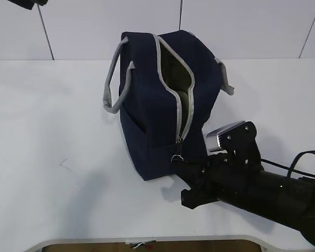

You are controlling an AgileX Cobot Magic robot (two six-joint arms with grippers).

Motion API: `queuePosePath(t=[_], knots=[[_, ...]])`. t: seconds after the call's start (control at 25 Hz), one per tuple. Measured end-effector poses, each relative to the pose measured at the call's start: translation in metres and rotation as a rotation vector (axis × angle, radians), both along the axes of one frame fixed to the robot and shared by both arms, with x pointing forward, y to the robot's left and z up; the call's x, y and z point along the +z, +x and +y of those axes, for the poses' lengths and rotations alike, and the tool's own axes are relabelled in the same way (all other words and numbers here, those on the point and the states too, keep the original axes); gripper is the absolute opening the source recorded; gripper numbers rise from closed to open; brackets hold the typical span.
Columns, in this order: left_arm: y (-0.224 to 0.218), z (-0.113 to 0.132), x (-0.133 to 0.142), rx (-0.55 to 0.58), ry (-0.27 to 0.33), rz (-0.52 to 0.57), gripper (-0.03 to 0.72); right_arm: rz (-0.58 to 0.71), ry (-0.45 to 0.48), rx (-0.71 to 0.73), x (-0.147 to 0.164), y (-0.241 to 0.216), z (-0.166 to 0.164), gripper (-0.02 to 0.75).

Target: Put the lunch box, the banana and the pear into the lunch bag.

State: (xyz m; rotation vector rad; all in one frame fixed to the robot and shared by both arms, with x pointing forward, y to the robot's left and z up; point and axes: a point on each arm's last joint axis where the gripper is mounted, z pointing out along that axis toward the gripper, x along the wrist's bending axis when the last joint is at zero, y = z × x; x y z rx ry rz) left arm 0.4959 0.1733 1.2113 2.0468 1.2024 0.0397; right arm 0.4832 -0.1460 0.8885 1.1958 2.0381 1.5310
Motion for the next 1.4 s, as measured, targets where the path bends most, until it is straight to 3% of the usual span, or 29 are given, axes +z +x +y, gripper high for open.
queuePosePath(t=[0.36, 0.52, 1.0, 1.4], knots=[[0.000, -0.001, 0.000, -0.002, -0.007, 0.002, 0.252, 0.000, 0.000, 0.000, 0.000, 0.000, 0.000, 0.070], [0.000, -0.001, 0.000, -0.002, -0.007, 0.002, 0.252, 0.001, 0.001, -0.001, 0.000, 0.000, 0.000, 0.013], [0.000, -0.001, 0.000, -0.003, -0.011, 0.004, 0.252, 0.033, 0.007, -0.030, 0.014, -0.002, -0.003, 0.013], [0.005, 0.010, -0.011, 0.043, 0.125, -0.014, 0.252, -0.028, -0.009, -0.053, 0.058, -0.009, -0.011, 0.013]])
